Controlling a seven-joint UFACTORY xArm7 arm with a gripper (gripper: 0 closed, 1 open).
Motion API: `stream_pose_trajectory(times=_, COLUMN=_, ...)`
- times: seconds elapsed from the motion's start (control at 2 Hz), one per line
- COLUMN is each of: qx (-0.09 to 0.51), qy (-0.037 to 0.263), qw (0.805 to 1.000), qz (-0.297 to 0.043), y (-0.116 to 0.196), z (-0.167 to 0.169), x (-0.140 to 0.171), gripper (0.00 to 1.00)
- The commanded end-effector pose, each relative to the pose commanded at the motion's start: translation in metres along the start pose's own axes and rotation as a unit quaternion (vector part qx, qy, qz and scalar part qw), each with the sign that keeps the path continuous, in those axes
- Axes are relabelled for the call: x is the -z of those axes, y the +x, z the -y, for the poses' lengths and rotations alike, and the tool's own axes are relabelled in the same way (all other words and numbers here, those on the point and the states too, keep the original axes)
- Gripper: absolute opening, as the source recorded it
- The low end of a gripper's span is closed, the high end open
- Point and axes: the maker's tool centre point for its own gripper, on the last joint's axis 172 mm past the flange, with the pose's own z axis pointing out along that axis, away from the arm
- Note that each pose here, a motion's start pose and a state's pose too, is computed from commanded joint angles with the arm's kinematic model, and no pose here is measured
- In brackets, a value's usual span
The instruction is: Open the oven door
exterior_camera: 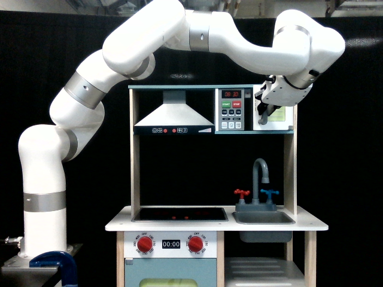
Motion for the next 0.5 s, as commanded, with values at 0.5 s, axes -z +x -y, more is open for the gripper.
stream_pose_trajectory(times=0.5, qx=0.0, qy=0.0, qw=1.0, qz=0.0, y=-0.0069, z=-0.0174, x=0.0167, gripper=0.0)
